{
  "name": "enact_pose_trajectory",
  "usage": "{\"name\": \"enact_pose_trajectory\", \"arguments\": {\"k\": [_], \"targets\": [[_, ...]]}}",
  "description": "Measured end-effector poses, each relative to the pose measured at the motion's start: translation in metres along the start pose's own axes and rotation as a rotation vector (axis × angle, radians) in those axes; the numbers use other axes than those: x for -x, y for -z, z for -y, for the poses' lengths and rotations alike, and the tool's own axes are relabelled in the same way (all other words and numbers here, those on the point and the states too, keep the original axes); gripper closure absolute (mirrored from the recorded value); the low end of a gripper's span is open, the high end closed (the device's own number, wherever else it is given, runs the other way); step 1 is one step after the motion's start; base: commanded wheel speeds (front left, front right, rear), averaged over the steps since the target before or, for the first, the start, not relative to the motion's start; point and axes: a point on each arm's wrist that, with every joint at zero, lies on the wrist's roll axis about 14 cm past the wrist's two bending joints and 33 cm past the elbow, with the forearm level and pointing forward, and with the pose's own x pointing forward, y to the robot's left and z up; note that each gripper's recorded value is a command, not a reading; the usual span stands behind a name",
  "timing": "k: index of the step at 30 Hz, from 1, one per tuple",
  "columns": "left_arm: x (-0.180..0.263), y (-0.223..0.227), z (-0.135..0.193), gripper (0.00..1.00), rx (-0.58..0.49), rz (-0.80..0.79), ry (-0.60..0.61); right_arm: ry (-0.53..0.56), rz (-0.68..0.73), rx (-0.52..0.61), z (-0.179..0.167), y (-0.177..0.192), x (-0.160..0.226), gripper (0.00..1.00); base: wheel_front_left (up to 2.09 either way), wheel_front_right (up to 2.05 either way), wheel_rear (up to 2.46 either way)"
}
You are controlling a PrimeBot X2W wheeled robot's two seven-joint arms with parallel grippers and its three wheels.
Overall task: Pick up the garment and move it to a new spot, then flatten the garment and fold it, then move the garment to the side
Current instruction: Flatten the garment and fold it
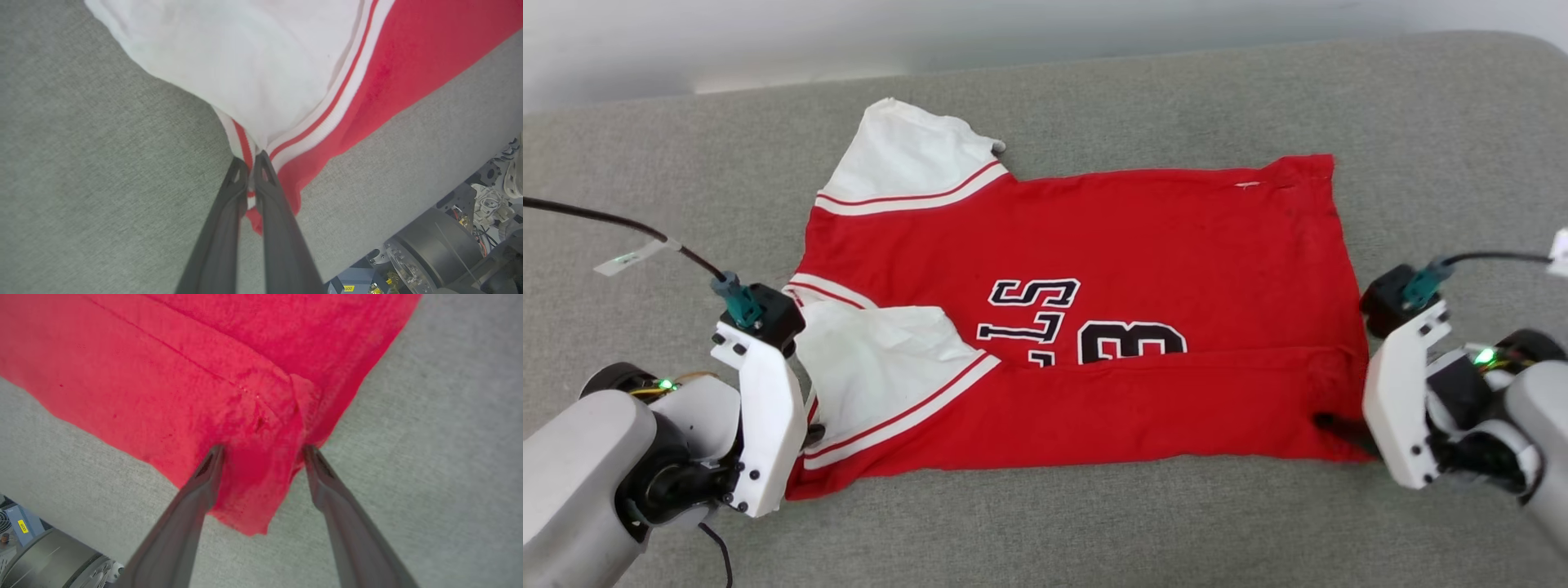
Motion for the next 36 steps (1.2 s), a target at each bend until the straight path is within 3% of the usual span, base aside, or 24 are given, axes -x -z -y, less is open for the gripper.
{"name": "enact_pose_trajectory", "arguments": {"k": [7, 8, 9, 15, 22, 30, 36], "targets": [[-0.006, 0.005, -0.003, 1.00, 0.018, -0.008, 0.000, -0.054, -0.047, -0.053, -0.017, 0.018, -0.033, 0.00, 0.00, 0.00, 0.00], [-0.006, 0.005, -0.004, 1.00, 0.020, -0.007, -0.001, -0.055, -0.042, -0.056, -0.018, 0.018, -0.033, 0.56, 0.00, 0.00, 0.00], [-0.006, 0.005, -0.004, 1.00, 0.020, -0.005, -0.003, -0.052, -0.030, -0.057, -0.017, 0.017, -0.032, 1.00, 0.00, 0.00, 0.00], [0.001, 0.005, 0.003, 1.00, 0.027, 0.025, 0.007, -0.039, 0.076, -0.047, -0.015, 0.004, -0.015, 1.00, 0.00, 0.00, 0.00], [0.024, 0.013, 0.018, 1.00, 0.023, 0.051, 0.023, 0.000, 0.154, 0.022, -0.005, 0.002, 0.035, 1.00, 0.00, 0.00, 0.00], [0.028, 0.040, 0.039, 1.00, 0.016, 0.006, 0.070, -0.021, 0.078, 0.051, -0.013, 0.034, 0.051, 1.00, 0.00, 0.00, 0.00], [0.009, 0.075, 0.039, 1.00, 0.069, -0.089, 0.078, -0.062, -0.037, -0.031, -0.022, 0.074, 0.025, 1.00, 0.00, 0.00, 0.00]]}}
